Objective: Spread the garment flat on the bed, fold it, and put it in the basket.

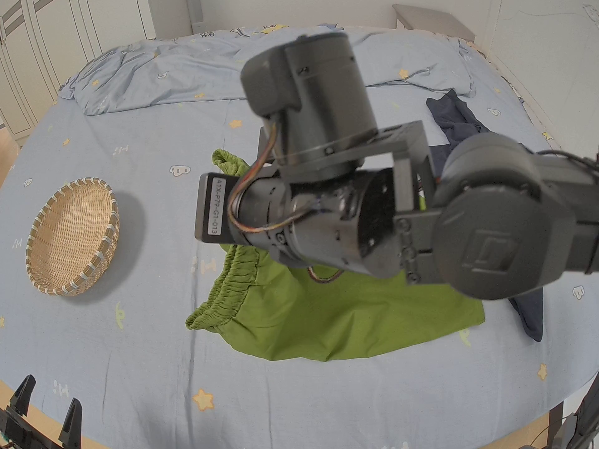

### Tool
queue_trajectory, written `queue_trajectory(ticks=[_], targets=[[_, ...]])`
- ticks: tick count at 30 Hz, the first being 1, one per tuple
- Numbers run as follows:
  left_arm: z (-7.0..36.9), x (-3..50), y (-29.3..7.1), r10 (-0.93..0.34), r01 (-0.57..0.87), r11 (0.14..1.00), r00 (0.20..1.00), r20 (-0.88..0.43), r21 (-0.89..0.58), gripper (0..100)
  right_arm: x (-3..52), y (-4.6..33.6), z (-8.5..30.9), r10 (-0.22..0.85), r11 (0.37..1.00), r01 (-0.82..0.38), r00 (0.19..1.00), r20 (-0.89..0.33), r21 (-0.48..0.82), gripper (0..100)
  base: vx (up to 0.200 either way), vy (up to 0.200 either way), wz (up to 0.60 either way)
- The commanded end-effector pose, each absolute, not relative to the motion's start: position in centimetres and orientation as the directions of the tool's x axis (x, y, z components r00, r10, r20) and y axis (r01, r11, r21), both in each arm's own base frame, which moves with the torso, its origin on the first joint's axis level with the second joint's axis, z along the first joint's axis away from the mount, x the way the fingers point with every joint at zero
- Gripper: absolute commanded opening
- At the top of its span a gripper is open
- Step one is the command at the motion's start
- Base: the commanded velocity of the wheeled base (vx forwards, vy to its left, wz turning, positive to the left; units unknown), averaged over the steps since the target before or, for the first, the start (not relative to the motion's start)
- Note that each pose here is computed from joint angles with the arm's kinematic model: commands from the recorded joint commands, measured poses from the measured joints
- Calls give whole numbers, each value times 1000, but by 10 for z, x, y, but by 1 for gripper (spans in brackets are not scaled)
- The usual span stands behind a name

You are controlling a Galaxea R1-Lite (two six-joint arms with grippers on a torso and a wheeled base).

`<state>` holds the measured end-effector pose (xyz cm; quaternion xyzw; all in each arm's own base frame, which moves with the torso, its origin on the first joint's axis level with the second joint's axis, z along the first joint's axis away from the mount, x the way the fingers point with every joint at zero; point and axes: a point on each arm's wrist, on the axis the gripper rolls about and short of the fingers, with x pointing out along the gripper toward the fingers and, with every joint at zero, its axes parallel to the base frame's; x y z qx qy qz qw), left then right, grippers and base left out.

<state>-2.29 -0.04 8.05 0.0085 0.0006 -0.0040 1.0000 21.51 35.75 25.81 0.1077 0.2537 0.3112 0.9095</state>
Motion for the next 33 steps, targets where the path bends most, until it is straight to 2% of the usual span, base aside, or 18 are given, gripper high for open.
queue_trajectory(ticks=[1, 7, 8, 23, 24, 29, 30, 31, 32, 33], targets=[[76, -22, 0, -8, 8, 1000, 1000, -8, 17, 100, 234, 370, 233, 596, 803, -498, 688, -415, 328, 0, 0, 0, 0], [76, -22, 0, -8, 8, 1000, 1000, -8, 17, 100, 238, 373, 230, 594, 805, -501, 691, -412, 319, 0, 0, 0, 0], [76, -22, 0, -8, 8, 1000, 1000, -8, 17, 100, 237, 373, 230, 595, 804, -502, 690, -412, 319, 100, 0, 0, 0], [76, -22, -1, -21, 22, 999, 1000, -6, 47, 100, 237, 367, 203, 549, 832, -492, 673, -495, 255, 100, 0, 0, 0], [76, -22, -1, -23, 23, 994, 1000, -2, 103, 100, 241, 339, 219, 526, 850, -454, 700, -484, 267, 100, 0, 0, 0], [77, -22, -1, -44, 43, 992, 999, 14, 115, 100, 243, 284, 232, 471, 882, -384, 737, -485, 274, 100, 0, 0, 0], [77, -22, -1, -44, 43, 992, 999, 14, 115, 100, 243, 284, 232, 471, 882, -384, 737, -485, 274, 100, 0, 0, 0], [136, -40, -1, -46, 33, 998, 959, 281, 51, 100, 245, 261, 232, 448, 893, -352, 758, -473, 282, 100, 0, 0, 0], [192, -62, 1, -62, 111, 991, 881, 470, -76, 100, 245, 253, 231, 447, 893, -347, 762, -468, 287, 100, 0, 0, 0], [227, -67, 5, -113, 231, 957, 857, 503, -178, 100, 245, 247, 231, 449, 891, -345, 766, -460, 295, 100, 0, 0, 0]])
